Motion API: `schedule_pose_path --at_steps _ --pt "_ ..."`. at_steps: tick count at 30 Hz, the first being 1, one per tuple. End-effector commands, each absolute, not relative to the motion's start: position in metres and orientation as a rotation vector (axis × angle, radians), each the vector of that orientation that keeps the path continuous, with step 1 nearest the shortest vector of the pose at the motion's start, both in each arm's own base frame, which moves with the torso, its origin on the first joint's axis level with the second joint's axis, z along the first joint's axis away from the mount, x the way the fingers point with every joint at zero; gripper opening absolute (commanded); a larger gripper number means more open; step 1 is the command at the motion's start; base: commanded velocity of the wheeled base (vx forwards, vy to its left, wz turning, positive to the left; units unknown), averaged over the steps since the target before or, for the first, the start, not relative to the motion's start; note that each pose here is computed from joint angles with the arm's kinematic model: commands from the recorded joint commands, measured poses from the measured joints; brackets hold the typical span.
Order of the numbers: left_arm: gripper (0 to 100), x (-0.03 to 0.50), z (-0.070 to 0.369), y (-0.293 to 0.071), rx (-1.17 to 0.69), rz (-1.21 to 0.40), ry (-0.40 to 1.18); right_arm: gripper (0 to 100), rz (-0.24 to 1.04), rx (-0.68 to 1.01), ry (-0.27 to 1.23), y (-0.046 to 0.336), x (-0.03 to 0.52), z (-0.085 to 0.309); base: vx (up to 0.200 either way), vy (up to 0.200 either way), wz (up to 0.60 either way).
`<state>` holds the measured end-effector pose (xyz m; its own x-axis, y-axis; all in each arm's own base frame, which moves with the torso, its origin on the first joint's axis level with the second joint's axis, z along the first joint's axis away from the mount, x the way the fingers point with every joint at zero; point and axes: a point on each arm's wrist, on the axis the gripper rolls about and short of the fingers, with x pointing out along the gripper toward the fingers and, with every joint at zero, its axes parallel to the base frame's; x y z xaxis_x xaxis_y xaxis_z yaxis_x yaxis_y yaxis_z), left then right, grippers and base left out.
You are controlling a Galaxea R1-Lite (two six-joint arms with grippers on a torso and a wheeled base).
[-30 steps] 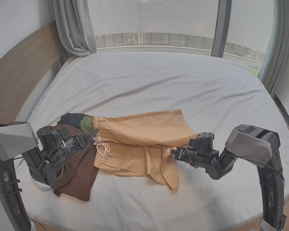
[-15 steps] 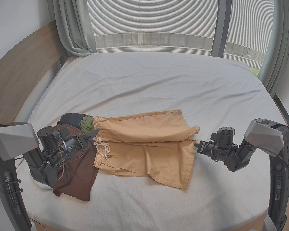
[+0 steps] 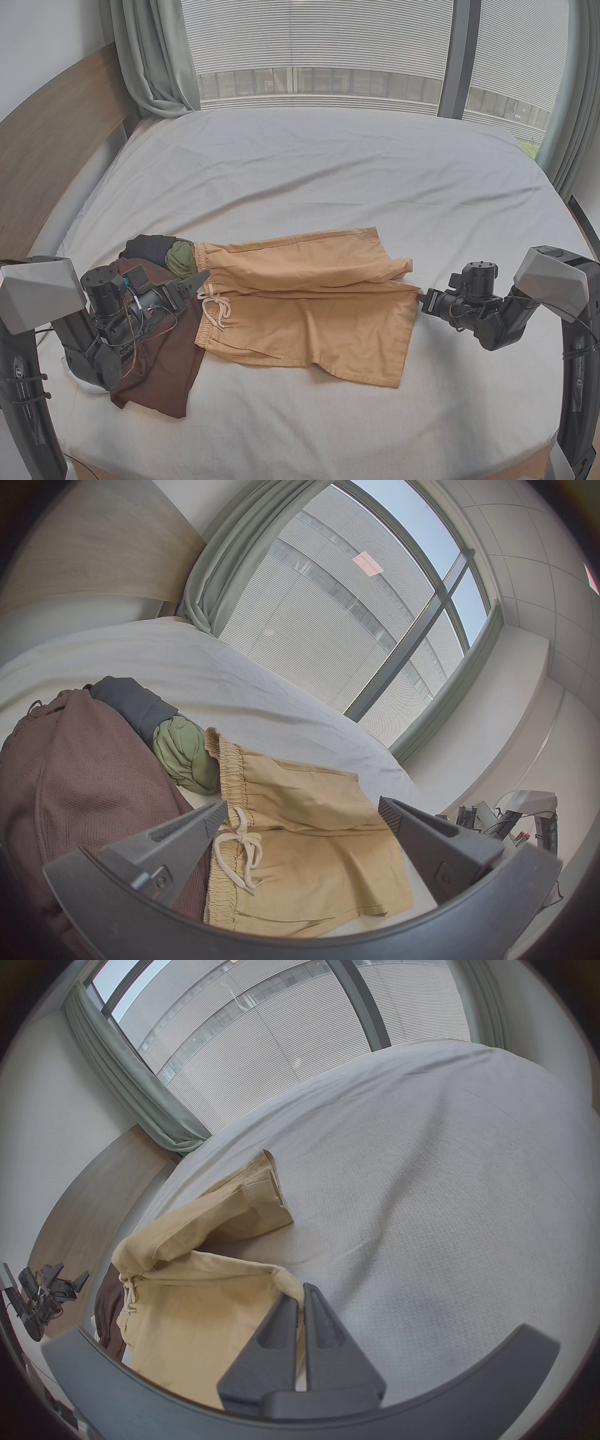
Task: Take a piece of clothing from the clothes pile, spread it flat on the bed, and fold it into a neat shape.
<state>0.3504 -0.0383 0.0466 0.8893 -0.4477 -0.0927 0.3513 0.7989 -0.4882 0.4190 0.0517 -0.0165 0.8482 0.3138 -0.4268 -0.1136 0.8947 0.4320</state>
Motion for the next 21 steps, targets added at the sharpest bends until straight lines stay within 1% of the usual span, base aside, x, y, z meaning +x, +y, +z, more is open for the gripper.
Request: schedule_pose_path --at_steps 1,5,6,10,17,21 --pt "100 0.351 0.043 -0.039 -0.483 -0.431 0.219 0 0.23 0.407 0.509 0.051 0.42 -0.017 0.0 0.0 0.0" --pt "100 0.35 0.042 -0.039 -0.483 -0.43 0.222 0 0.239 0.404 0.507 0.054 0.418 -0.016 0.0 0.0 0.0" --pt "100 0.35 0.042 -0.039 -0.483 -0.43 0.222 100 0.239 0.404 0.507 0.054 0.418 -0.016 0.0 0.0 0.0" --pt "100 0.349 0.04 -0.038 -0.485 -0.427 0.234 100 0.243 0.404 0.486 0.055 0.417 -0.011 0.0 0.0 0.0" --pt "100 0.351 0.025 -0.031 -0.494 -0.395 0.274 100 0.237 0.391 0.406 0.041 0.39 0.021 0.0 0.0 0.0" --pt "100 0.35 0.018 -0.031 -0.498 -0.388 0.302 100 0.247 0.391 0.387 0.041 0.374 0.027 0.0 0.0 0.0"
